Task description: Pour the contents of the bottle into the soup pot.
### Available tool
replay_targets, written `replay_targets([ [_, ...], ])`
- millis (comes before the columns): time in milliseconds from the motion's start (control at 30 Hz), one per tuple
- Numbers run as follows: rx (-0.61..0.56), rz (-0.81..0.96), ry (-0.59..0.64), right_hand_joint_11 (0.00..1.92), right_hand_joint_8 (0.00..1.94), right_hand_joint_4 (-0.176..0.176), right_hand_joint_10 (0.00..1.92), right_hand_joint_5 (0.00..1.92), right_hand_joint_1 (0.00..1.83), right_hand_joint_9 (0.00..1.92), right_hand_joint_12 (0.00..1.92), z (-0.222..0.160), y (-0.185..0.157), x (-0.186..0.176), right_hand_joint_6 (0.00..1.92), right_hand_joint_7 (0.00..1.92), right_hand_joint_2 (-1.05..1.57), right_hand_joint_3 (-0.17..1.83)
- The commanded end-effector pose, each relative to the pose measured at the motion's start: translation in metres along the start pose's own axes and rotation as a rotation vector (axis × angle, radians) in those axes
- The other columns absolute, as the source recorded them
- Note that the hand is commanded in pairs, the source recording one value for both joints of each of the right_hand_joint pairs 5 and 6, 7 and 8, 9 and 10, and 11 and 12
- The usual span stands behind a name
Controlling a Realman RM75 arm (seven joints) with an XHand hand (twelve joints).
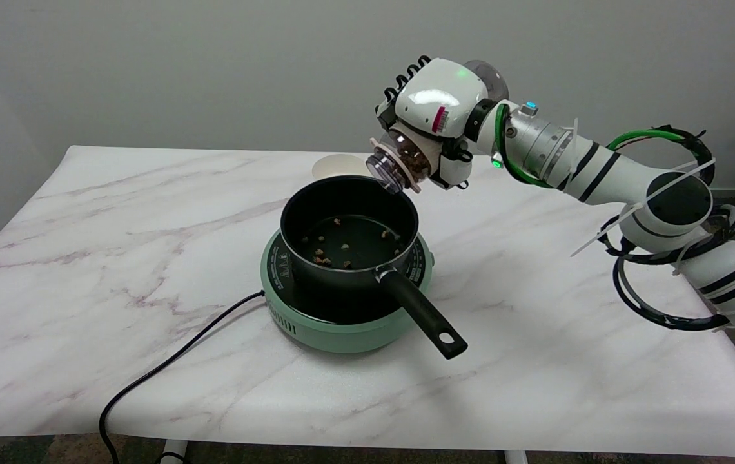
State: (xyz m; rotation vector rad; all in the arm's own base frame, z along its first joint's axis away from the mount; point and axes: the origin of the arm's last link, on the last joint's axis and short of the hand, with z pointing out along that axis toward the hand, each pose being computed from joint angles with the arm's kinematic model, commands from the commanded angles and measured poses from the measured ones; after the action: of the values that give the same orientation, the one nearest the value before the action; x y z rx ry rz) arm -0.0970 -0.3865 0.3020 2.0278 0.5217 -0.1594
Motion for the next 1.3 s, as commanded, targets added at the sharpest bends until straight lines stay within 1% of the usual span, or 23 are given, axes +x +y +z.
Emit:
replay_targets([
  [33,0.008,-0.045,-0.009,1.07,1.31,0.0,1.22,1.46,1.49,1.22,1.07,0.002,0.001,0.002,1.46,1.31,0.2,1.35],
  [267,0.025,-0.087,-0.022,1.08,1.33,0.0,1.22,1.5,1.48,1.22,1.08,0.003,-0.001,0.002,1.5,1.33,0.27,1.3],
  [300,0.012,-0.088,-0.027,1.08,1.33,0.0,1.22,1.5,1.47,1.22,1.08,0.002,0.003,0.0,1.5,1.33,0.29,1.29],
  [533,0.034,-0.145,-0.029,1.09,1.35,0.0,1.24,1.53,1.45,1.24,1.09,0.004,-0.002,0.005,1.53,1.35,0.38,1.21],
  [667,0.022,-0.143,-0.029,1.09,1.35,0.0,1.24,1.57,1.44,1.24,1.09,0.003,0.001,0.004,1.57,1.35,0.42,1.19],
  [933,0.038,-0.163,-0.013,1.09,1.36,0.0,1.24,1.57,1.42,1.24,1.09,0.005,-0.005,0.011,1.57,1.36,0.48,1.13],
  [967,0.166,-0.248,0.034,1.09,1.36,0.0,1.24,1.57,1.42,1.24,1.09,0.008,-0.047,0.04,1.57,1.36,0.48,1.12],
  [1000,0.088,-0.204,0.006,1.09,1.36,0.0,1.24,1.58,1.42,1.24,1.09,0.008,-0.021,0.024,1.58,1.36,0.49,1.11],
  [1033,0.039,-0.178,-0.013,1.09,1.36,0.0,1.24,1.59,1.42,1.24,1.09,0.006,-0.005,0.013,1.59,1.36,0.49,1.11],
  [1200,0.042,-0.218,-0.014,1.09,1.36,0.0,1.24,1.59,1.42,1.24,1.09,0.007,-0.006,0.016,1.59,1.36,0.49,1.1],
  [1300,0.046,-0.213,-0.021,1.09,1.36,0.0,1.24,1.59,1.42,1.24,1.09,0.007,-0.01,0.013,1.59,1.36,0.5,1.08],
])
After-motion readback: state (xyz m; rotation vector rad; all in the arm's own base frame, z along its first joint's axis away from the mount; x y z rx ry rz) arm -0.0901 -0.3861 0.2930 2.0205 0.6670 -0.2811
